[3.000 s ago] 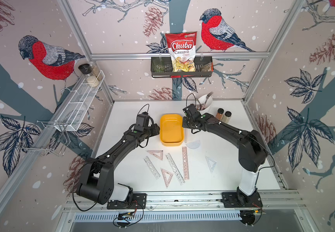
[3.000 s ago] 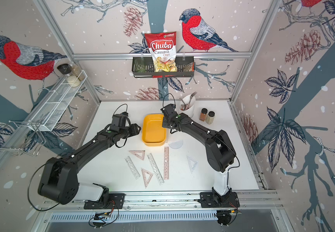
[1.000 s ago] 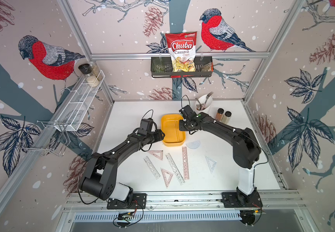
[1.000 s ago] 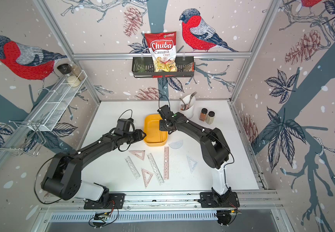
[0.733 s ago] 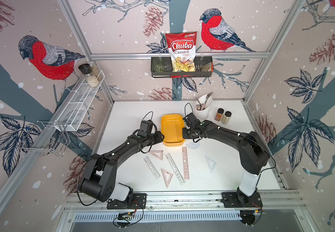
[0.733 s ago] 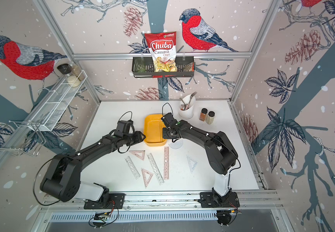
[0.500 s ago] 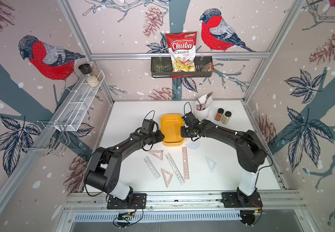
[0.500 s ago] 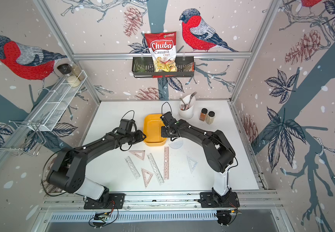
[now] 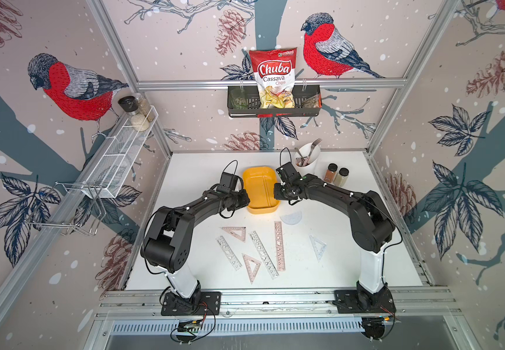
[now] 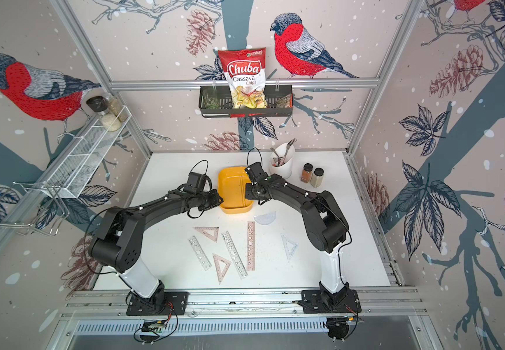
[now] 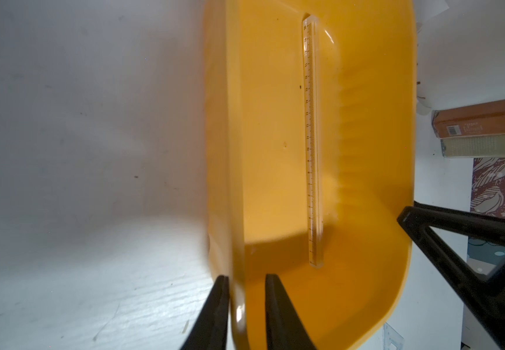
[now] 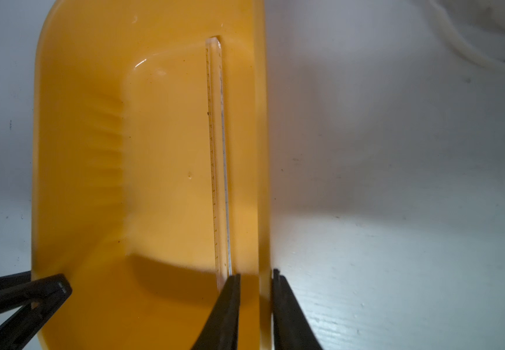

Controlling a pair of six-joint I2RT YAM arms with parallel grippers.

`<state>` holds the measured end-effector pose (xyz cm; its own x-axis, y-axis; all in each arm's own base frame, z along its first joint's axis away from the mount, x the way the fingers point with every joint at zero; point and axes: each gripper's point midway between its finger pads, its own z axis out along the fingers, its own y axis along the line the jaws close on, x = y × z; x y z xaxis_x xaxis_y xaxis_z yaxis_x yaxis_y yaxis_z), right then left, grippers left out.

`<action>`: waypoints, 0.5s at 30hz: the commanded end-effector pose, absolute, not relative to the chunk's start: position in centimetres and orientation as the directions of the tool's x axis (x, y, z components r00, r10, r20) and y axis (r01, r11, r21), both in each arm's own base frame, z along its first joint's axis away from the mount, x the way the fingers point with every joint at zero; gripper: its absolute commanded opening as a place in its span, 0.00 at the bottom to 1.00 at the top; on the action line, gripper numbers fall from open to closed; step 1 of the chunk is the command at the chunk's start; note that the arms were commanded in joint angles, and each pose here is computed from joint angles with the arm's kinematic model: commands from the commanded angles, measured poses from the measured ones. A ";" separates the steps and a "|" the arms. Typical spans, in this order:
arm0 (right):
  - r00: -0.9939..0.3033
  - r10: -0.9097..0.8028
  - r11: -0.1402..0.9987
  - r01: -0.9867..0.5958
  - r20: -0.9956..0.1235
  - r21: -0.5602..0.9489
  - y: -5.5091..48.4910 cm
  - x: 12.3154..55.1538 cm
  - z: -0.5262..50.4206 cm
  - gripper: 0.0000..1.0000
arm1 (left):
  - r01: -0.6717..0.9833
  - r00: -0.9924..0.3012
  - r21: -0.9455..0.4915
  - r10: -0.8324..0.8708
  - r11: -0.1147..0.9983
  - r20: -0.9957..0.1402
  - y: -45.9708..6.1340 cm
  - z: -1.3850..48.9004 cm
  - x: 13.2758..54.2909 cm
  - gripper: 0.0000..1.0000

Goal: Put the scattered rulers into the storage box
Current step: Move the storage box to the center of the board.

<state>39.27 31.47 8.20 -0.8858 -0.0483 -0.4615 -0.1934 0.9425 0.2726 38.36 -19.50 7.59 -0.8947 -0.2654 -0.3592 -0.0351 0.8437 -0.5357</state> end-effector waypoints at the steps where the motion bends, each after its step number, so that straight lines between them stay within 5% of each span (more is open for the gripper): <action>1: -0.880 -0.071 0.933 -0.225 -0.470 0.281 32.1 39.7 8.5 0.27 | -0.008 -0.888 -0.532 -0.251 0.847 -0.386 -19.6 8.0 38.9 0.30; 9: -0.864 -0.052 0.941 -0.211 -0.501 0.266 30.3 39.2 11.1 0.40 | 0.018 -0.863 -0.503 -0.240 0.864 -0.444 -18.7 10.2 39.1 0.48; 15: -0.818 -0.087 0.903 -0.306 -0.568 0.302 28.7 33.6 13.4 0.43 | 0.099 -0.845 -0.516 -0.202 0.851 -0.496 -20.6 13.6 35.3 0.48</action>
